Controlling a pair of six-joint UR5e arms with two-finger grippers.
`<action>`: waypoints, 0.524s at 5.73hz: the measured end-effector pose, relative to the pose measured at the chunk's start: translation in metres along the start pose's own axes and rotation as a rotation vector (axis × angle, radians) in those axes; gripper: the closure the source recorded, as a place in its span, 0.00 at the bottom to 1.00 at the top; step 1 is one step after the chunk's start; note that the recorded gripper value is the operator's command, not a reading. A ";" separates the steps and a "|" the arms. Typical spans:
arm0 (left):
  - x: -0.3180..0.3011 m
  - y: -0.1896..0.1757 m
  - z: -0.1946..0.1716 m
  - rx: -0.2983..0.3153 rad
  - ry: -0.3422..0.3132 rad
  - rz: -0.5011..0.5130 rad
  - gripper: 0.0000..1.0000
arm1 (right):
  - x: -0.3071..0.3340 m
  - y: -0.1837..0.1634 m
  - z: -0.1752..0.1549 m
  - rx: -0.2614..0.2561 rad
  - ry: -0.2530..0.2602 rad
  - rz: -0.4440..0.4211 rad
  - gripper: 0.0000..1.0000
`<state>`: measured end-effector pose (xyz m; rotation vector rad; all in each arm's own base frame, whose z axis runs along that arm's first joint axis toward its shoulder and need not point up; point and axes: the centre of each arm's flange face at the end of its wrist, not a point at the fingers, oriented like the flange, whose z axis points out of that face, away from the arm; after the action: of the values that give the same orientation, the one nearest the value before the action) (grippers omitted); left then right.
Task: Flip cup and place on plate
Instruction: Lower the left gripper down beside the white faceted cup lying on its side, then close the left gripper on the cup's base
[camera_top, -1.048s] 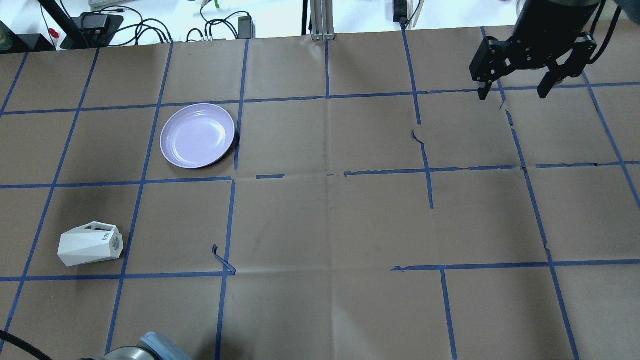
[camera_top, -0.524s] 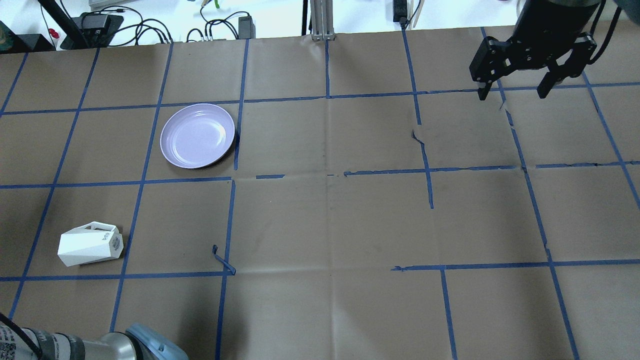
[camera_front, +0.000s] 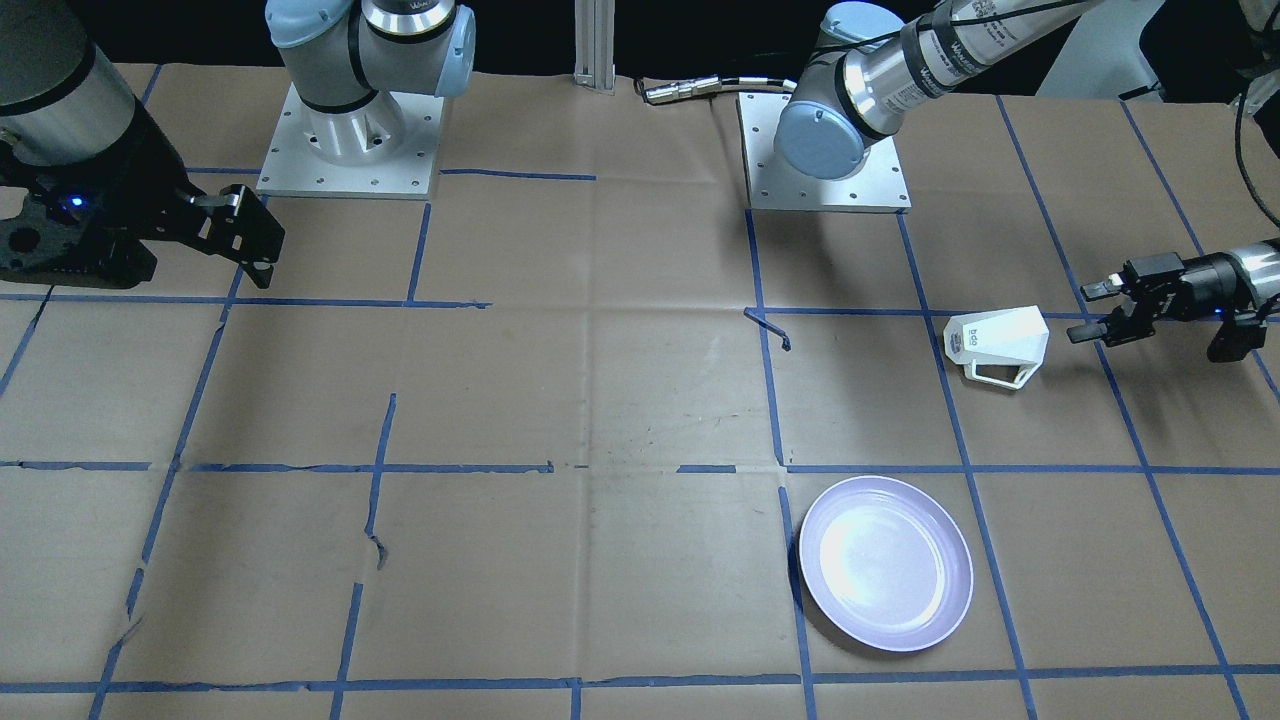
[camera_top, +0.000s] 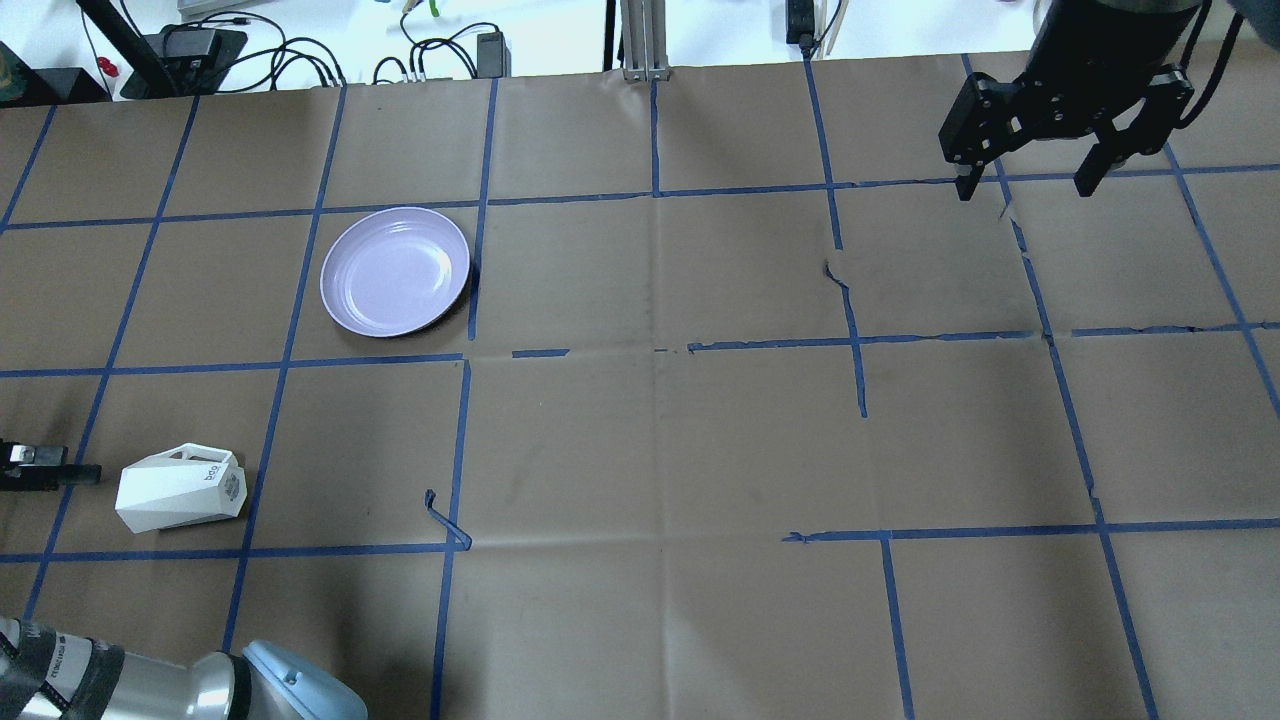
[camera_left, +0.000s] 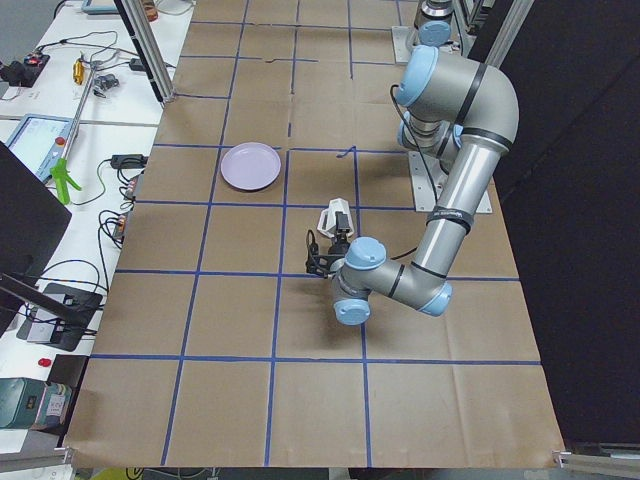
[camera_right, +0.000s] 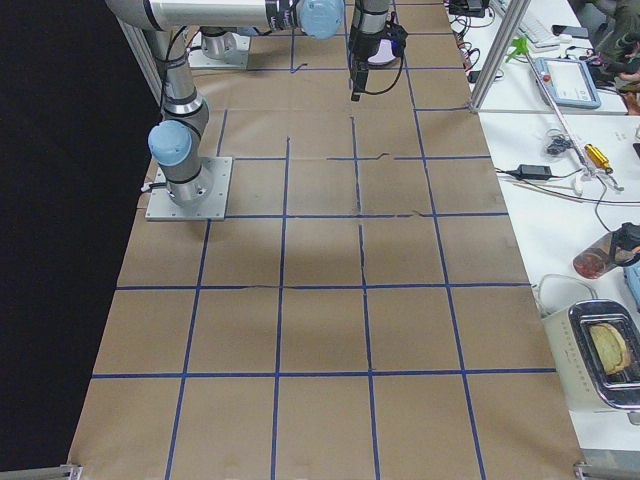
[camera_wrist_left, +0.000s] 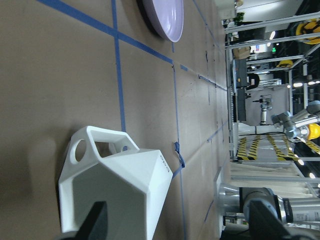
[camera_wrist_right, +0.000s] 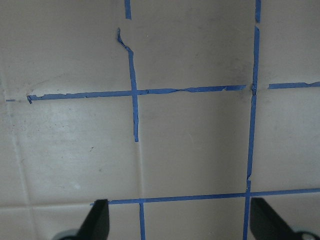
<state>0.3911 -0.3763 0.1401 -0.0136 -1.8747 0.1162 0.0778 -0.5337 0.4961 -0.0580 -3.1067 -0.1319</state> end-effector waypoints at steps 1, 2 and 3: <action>-0.016 0.005 0.012 -0.002 0.073 -0.015 0.01 | 0.000 0.000 0.000 0.000 0.000 0.000 0.00; -0.025 0.008 0.022 -0.005 0.131 -0.031 0.08 | 0.000 0.000 0.000 0.000 0.000 0.000 0.00; -0.029 0.009 0.029 -0.006 0.171 -0.035 0.46 | 0.000 0.000 0.000 0.000 0.000 0.000 0.00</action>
<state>0.3721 -0.3717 0.1029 0.0050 -1.7042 0.0830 0.0778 -0.5337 0.4961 -0.0580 -3.1068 -0.1320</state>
